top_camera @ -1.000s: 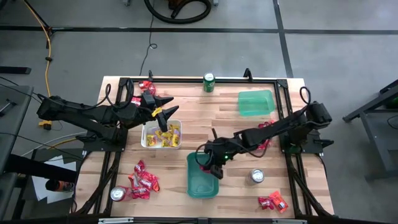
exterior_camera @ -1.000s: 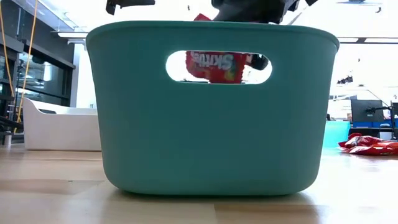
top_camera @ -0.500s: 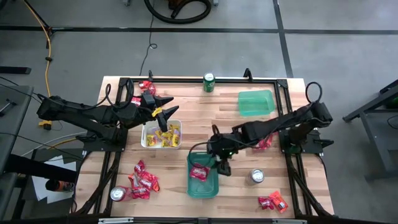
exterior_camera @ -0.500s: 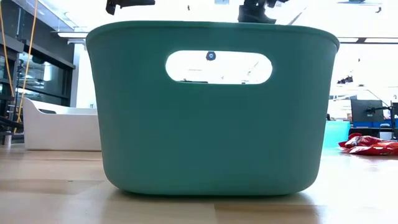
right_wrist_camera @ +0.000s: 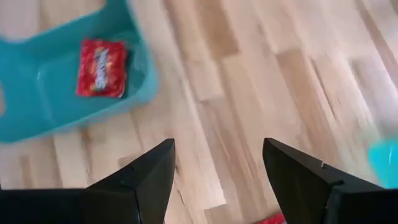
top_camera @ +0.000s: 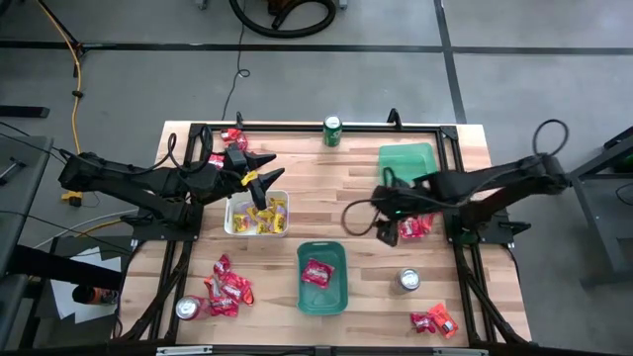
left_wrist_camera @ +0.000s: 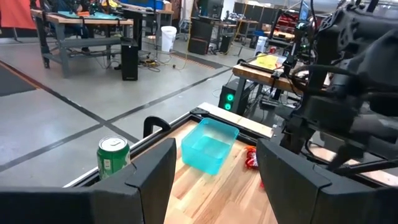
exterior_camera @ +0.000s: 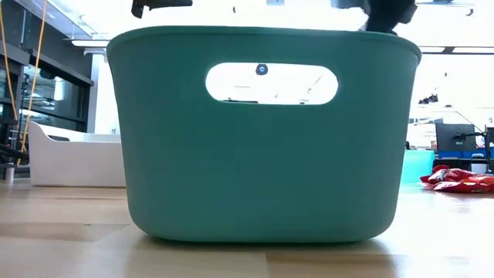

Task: Sort candy
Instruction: Put the red candy pack into the green bin

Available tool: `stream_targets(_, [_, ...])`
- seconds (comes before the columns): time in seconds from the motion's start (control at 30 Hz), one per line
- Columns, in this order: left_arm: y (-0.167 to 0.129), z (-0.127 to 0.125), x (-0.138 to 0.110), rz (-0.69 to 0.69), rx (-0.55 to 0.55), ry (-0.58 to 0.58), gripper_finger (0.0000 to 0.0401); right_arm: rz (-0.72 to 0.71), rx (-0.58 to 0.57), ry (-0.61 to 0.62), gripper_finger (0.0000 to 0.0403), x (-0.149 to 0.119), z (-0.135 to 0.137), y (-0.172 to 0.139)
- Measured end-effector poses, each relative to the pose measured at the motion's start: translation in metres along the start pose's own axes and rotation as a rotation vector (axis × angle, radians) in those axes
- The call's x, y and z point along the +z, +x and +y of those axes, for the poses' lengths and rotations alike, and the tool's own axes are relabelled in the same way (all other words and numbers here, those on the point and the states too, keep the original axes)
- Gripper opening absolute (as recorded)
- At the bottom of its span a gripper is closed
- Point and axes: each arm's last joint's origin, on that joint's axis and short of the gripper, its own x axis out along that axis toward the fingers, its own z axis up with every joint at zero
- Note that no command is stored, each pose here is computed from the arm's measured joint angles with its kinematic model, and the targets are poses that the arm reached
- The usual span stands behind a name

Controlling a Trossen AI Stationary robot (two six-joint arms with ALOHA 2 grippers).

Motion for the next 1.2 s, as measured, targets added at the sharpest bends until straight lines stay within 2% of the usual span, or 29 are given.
stream_targets(0.17, [0.000, 0.000, 0.000, 0.000, 0.000, 0.015, 0.0210, -0.082, 0.046, 0.268, 0.0239, -0.033, -0.018, 0.003])
stream_targets(0.27, [0.000, 0.000, 0.003, -0.006, -0.002, -0.028, 0.0210, -0.143, 0.095, 0.353, 0.0239, -0.040, -0.022, 0.007])
stream_targets(0.37, [-0.002, 0.000, 0.018, 0.010, 0.024, -0.080, 0.0209, -0.190, 0.139, 0.384, 0.0239, -0.040, -0.021, 0.011])
stream_targets(0.5, [0.006, 0.022, 0.039, 0.178, 0.241, 0.026, 0.0203, -0.226, 0.167, 0.385, 0.0239, -0.035, -0.018, 0.014])
stream_targets(0.57, [0.014, 0.042, 0.049, 0.295, 0.356, 0.042, 0.0201, -0.237, 0.176, 0.387, 0.0239, -0.034, -0.017, 0.014])
stream_targets(0.63, [0.023, 0.067, 0.048, 0.447, 0.455, 0.062, 0.0200, -0.245, 0.182, 0.388, 0.0239, -0.033, -0.017, 0.014])
stream_targets(0.77, [0.047, 0.115, 0.026, 0.710, 0.545, 0.005, 0.0200, -0.242, 0.182, 0.396, 0.0239, -0.033, -0.017, 0.014])
stream_targets(0.9, [0.068, 0.150, -0.015, 0.932, 0.575, -0.080, 0.0200, -0.240, 0.186, 0.429, 0.0239, -0.033, -0.017, 0.014])
stream_targets(1.07, [0.087, 0.172, -0.067, 1.099, 0.642, -0.101, 0.0200, -0.265, 0.198, 0.445, 0.0239, -0.031, -0.016, 0.013])
stream_targets(1.2, [0.097, 0.178, -0.094, 1.150, 0.655, -0.103, 0.0200, -0.296, 0.195, 0.476, 0.0239, -0.029, -0.016, 0.012])
